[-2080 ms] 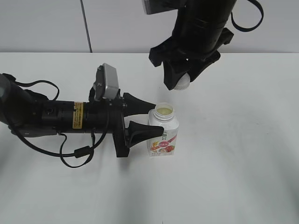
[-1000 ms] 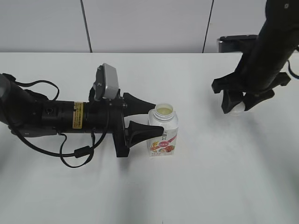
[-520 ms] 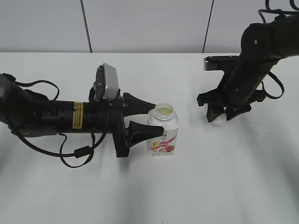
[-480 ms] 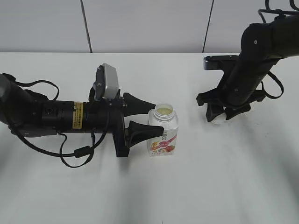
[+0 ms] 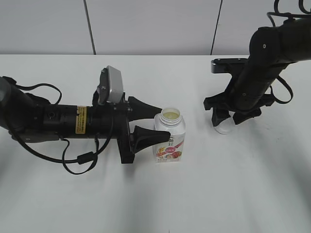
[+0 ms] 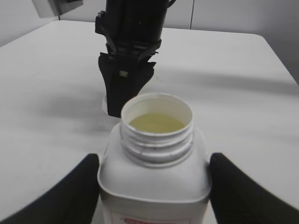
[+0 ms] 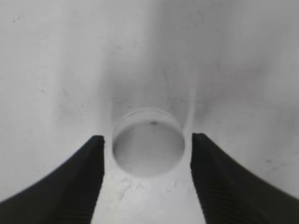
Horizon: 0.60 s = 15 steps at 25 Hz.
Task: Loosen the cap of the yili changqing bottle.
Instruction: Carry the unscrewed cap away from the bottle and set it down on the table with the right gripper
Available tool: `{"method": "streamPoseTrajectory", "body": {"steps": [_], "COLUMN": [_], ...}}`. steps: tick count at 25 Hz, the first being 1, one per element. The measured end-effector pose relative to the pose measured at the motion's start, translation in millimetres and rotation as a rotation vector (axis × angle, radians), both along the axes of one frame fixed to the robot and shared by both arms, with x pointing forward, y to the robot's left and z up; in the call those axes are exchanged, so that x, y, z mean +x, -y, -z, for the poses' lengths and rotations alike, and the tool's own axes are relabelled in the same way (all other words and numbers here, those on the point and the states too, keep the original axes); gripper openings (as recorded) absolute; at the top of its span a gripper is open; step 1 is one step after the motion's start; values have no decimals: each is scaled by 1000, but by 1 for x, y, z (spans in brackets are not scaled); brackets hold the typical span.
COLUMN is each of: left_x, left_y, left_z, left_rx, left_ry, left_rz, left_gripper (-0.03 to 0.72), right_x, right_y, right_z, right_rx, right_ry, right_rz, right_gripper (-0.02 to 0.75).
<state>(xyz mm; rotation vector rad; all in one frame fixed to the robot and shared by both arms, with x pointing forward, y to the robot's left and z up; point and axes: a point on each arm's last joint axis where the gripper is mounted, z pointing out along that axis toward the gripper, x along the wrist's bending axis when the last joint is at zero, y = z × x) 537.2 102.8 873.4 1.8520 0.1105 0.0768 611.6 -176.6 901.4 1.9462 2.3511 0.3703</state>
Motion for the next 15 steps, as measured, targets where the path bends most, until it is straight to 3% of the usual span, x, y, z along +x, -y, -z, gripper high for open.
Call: {"method": "streamPoseTrajectory", "body": {"steps": [3, 11, 13, 15], "left_x": [0, -2, -2, -4], "left_y": [0, 0, 0, -1], "left_z": [0, -1, 0, 1], "left_rx": [0, -5, -4, 9], "left_ry": [0, 3, 5, 9], "left_rz": [0, 19, 34, 51], "left_gripper": [435, 435, 469, 555], "right_x": [0, 0, -1, -2], "right_y": [0, 0, 0, 0], "right_z": [0, -5, -10, -15], "right_rx": [1, 2, 5, 9], "right_ry": [1, 2, 11, 15], "right_rz": [1, 0, 0, 0], "right_gripper": [599, 599, 595, 595]}}
